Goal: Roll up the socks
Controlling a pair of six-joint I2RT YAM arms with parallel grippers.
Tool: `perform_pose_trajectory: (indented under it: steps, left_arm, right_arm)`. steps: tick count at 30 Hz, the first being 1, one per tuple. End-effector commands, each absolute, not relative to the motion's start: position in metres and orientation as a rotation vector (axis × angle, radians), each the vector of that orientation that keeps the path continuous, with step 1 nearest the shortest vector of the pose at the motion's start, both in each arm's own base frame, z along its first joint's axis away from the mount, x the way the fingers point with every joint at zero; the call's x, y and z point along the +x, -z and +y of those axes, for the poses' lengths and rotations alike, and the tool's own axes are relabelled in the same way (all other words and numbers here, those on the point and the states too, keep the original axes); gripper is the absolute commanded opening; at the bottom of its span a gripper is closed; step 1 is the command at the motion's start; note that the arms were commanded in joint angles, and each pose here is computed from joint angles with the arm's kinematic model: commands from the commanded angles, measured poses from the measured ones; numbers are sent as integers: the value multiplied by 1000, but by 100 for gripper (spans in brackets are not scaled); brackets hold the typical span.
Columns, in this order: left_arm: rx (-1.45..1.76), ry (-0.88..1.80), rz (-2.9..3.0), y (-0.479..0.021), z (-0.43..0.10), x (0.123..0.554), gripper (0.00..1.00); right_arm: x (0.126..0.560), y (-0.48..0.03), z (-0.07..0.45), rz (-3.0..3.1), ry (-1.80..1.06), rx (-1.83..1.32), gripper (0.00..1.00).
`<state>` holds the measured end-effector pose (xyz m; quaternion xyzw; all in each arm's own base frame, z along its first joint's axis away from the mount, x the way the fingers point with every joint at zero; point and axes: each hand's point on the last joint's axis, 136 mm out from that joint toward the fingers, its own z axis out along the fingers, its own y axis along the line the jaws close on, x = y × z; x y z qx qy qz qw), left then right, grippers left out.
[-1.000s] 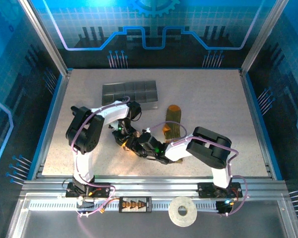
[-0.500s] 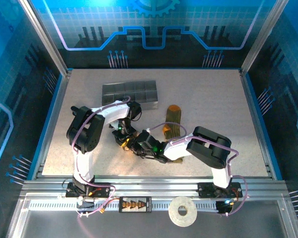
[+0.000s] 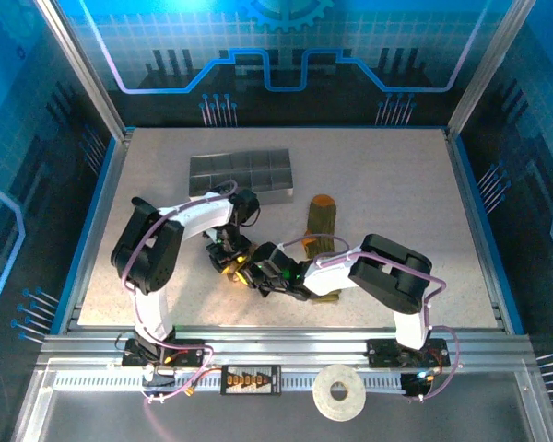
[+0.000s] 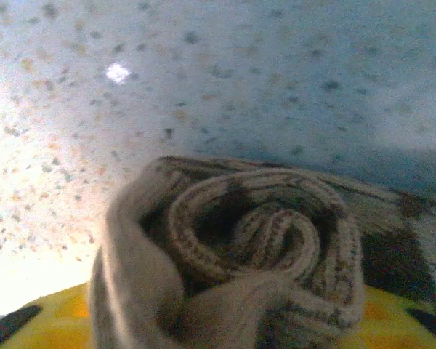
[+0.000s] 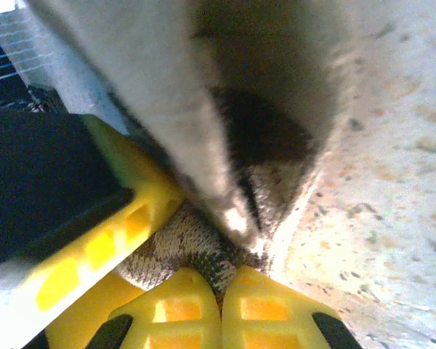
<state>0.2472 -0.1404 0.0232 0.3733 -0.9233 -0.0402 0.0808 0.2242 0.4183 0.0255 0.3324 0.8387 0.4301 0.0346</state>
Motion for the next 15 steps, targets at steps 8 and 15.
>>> perform_pose_trajectory:
  steps: [8,15]
  left_arm:
    - [1069,-346,-2962,-77,-144,281,75]
    - [915,-424,-3096,-89,-125,252,66]
  right_arm:
    - [164,89,320,2871,-580,1340,0]
    - [168,88,325,2860,-597,1377,0]
